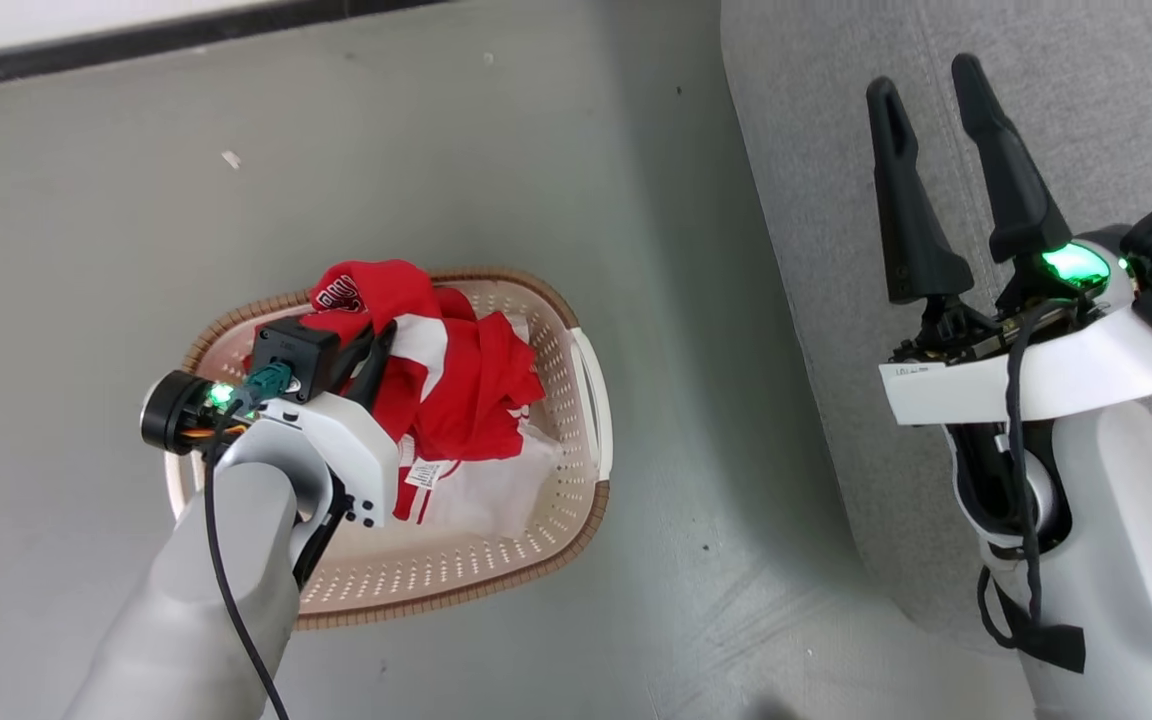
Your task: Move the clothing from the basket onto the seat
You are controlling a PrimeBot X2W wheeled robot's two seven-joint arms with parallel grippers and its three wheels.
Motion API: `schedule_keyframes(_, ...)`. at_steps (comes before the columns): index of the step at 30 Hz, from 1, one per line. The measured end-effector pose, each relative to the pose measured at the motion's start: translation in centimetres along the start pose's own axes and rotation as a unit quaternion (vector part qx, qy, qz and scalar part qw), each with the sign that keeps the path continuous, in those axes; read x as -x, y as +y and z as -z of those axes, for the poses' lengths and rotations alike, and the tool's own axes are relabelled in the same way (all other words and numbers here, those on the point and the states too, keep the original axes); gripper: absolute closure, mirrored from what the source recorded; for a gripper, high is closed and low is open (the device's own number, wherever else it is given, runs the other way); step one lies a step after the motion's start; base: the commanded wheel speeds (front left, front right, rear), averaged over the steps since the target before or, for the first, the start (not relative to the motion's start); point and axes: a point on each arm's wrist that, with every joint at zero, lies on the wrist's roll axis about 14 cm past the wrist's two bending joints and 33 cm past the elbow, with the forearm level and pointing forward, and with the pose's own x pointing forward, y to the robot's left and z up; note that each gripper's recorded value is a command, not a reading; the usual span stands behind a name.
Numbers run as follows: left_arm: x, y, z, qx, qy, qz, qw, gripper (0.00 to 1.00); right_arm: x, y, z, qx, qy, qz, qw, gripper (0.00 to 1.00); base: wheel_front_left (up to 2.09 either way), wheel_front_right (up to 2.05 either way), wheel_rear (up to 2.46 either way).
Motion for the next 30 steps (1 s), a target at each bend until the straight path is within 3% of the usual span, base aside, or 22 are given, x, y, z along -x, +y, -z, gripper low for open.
schedule_keyframes(15, 4.3, -2.2, -6.9, -0.009, -0.094, 0.001, 0.996, 1.00, 1.8, 2.6, -2.7, -0.004, -0.010, -0.029, 1.000, 0.00, 0.00, 0.00, 0.00)
schedule_keyframes(30, 9.2, -5.9, -15.7, -0.032, -0.218, 0.028, 0.975, 1.00, 4.4, 5.1, -4.4, -0.010, -0.010, -0.058, 0.998, 0.00, 0.00, 0.00, 0.00)
